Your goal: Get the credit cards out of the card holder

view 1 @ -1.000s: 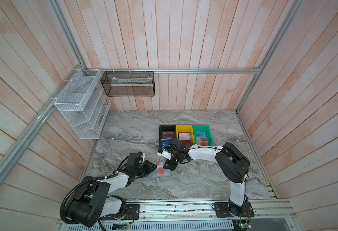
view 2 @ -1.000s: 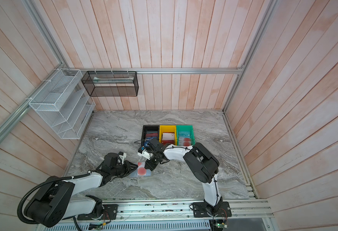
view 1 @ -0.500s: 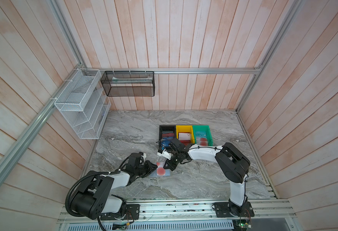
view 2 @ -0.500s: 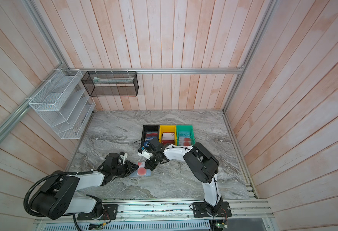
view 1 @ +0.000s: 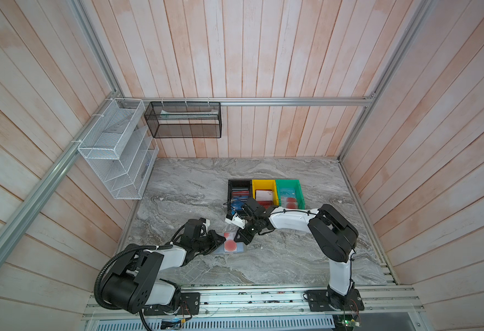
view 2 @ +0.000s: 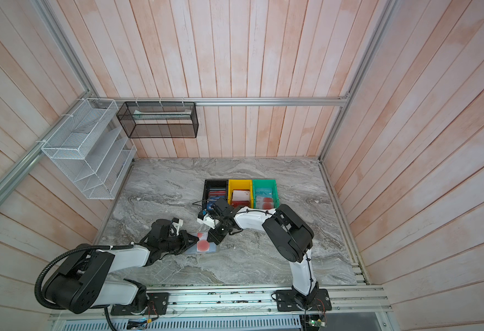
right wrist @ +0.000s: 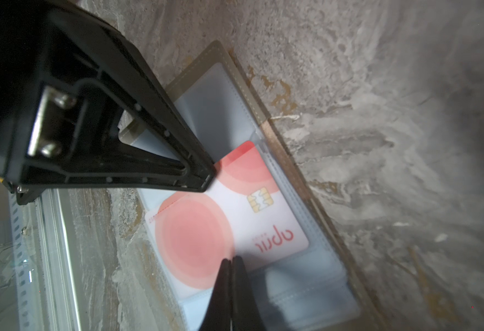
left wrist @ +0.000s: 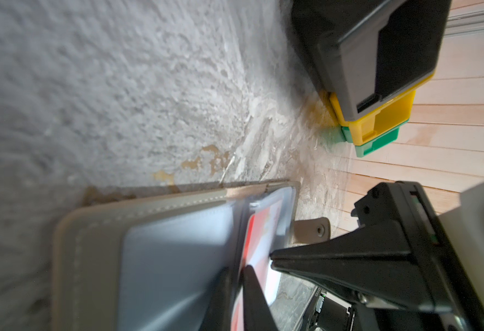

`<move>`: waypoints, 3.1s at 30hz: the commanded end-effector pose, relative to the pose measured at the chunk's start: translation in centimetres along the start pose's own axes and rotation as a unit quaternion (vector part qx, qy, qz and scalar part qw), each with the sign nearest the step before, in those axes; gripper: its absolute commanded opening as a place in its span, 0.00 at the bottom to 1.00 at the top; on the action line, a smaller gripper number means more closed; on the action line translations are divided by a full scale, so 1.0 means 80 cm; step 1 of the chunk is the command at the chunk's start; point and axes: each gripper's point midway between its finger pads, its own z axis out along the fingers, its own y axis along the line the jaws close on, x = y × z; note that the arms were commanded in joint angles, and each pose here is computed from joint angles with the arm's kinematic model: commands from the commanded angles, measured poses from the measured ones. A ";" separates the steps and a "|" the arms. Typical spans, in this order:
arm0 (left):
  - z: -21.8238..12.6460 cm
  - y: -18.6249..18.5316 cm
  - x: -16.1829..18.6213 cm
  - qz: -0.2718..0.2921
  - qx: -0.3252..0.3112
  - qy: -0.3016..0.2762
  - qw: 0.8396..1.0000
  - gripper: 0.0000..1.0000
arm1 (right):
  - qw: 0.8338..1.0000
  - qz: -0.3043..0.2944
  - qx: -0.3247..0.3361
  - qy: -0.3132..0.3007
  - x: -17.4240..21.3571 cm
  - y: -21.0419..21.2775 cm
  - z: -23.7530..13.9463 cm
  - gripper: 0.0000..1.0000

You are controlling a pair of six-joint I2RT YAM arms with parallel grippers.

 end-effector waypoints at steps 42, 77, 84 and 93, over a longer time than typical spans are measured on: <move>-0.010 0.053 0.026 -0.018 -0.059 0.020 0.998 0.00 | 0.997 0.047 0.015 0.068 0.052 -0.018 0.021 0.04; -0.122 -0.074 -0.056 0.035 0.171 -0.220 0.960 0.00 | 0.954 0.103 -0.246 -0.138 -0.075 0.056 -0.133 0.29; -0.141 -0.085 -0.069 0.026 0.198 -0.270 0.942 0.00 | 0.939 0.137 -0.281 -0.146 -0.080 0.046 -0.111 0.29; -0.141 -0.080 -0.068 0.017 0.194 -0.275 0.942 0.00 | 0.933 0.127 -0.303 -0.146 -0.100 0.051 -0.099 0.30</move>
